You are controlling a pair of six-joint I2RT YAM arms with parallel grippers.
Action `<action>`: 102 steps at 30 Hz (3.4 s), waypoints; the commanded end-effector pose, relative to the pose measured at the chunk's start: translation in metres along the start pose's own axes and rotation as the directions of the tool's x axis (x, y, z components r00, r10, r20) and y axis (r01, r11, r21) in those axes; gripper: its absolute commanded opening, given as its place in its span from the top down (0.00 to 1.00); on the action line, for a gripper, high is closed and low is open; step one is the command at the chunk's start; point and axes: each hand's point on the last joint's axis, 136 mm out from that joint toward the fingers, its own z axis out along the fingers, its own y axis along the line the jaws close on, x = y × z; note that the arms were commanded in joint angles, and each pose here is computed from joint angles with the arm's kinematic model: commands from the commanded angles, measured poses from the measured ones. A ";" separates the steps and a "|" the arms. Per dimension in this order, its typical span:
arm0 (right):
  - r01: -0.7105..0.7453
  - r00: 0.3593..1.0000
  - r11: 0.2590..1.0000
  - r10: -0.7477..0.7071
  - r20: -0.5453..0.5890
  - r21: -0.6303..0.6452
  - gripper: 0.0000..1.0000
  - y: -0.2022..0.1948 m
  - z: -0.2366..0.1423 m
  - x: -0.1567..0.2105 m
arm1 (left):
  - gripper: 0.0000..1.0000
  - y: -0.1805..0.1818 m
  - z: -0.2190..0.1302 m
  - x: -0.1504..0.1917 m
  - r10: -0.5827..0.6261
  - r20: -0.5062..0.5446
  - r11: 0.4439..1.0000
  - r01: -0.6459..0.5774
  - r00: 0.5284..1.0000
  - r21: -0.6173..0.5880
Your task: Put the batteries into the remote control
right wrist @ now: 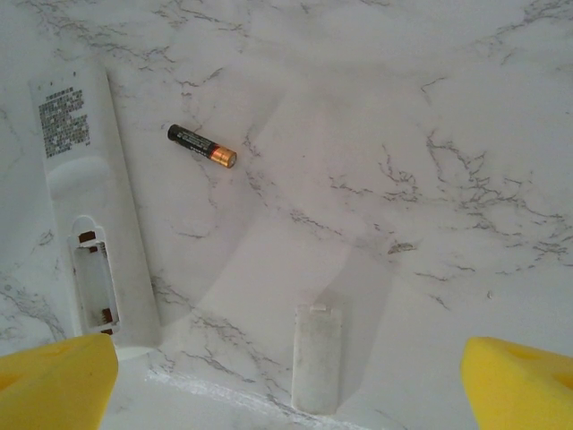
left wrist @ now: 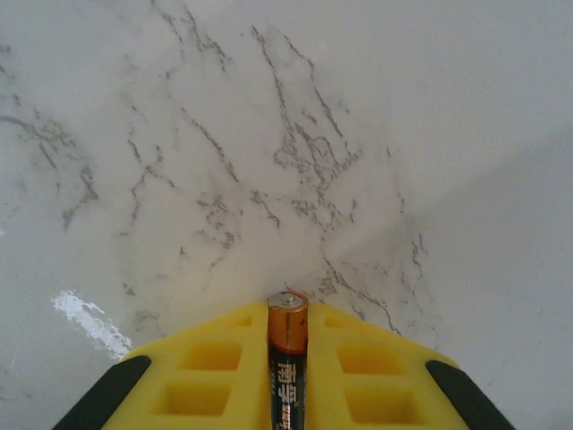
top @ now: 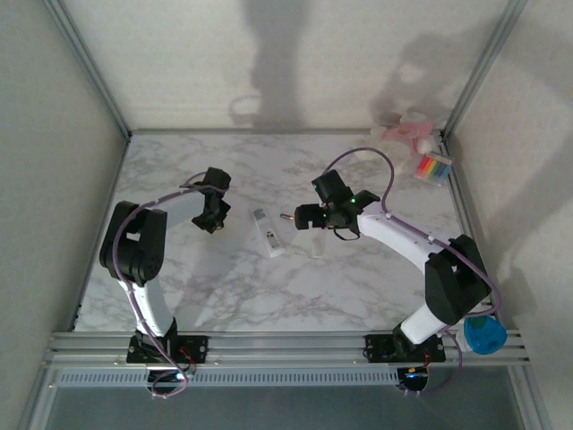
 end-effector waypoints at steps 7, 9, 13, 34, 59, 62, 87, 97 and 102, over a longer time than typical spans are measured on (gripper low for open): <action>-0.029 1.000 0.999 0.029 -0.004 -0.025 0.01 -0.001 -0.005 0.006 | 0.87 -0.010 -0.026 -0.002 0.053 0.089 0.997 -0.057 0.995 0.046; -0.034 0.999 0.999 0.034 -0.008 -0.034 0.01 0.000 -0.006 0.008 | 0.87 -0.019 -0.039 0.005 0.083 0.113 0.993 -0.091 0.990 0.075; -0.045 0.999 0.996 0.044 -0.010 -0.073 0.01 0.005 -0.009 0.011 | 0.87 -0.034 -0.060 0.028 0.130 0.138 0.981 -0.148 0.982 0.128; -0.109 0.994 0.987 0.108 -0.015 -0.115 0.01 -0.009 -0.032 0.052 | 0.86 -0.058 -0.088 0.139 0.335 0.269 0.890 -0.397 0.903 0.223; -0.119 0.993 0.989 0.118 -0.020 -0.090 0.01 -0.017 -0.032 0.063 | 0.86 -0.052 -0.053 0.153 0.460 0.295 0.848 -0.513 0.838 0.135; -0.122 0.992 0.988 0.121 -0.021 -0.091 0.01 -0.017 -0.031 0.063 | 0.85 -0.052 -0.050 0.153 0.469 0.293 0.844 -0.521 0.833 0.129; -0.130 0.991 0.988 0.128 -0.034 -0.087 0.01 -0.018 -0.024 0.066 | 0.84 -0.037 -0.041 0.170 0.485 0.215 0.844 -0.518 0.848 0.141; -0.134 0.991 0.987 0.130 -0.043 -0.087 0.01 -0.017 -0.020 0.068 | 0.84 -0.036 -0.038 0.178 0.489 0.177 0.842 -0.516 0.854 0.159; -0.136 0.990 0.987 0.133 -0.042 -0.086 0.01 -0.018 -0.020 0.068 | 0.78 -0.035 -0.035 0.180 0.496 0.162 0.842 -0.518 0.853 0.151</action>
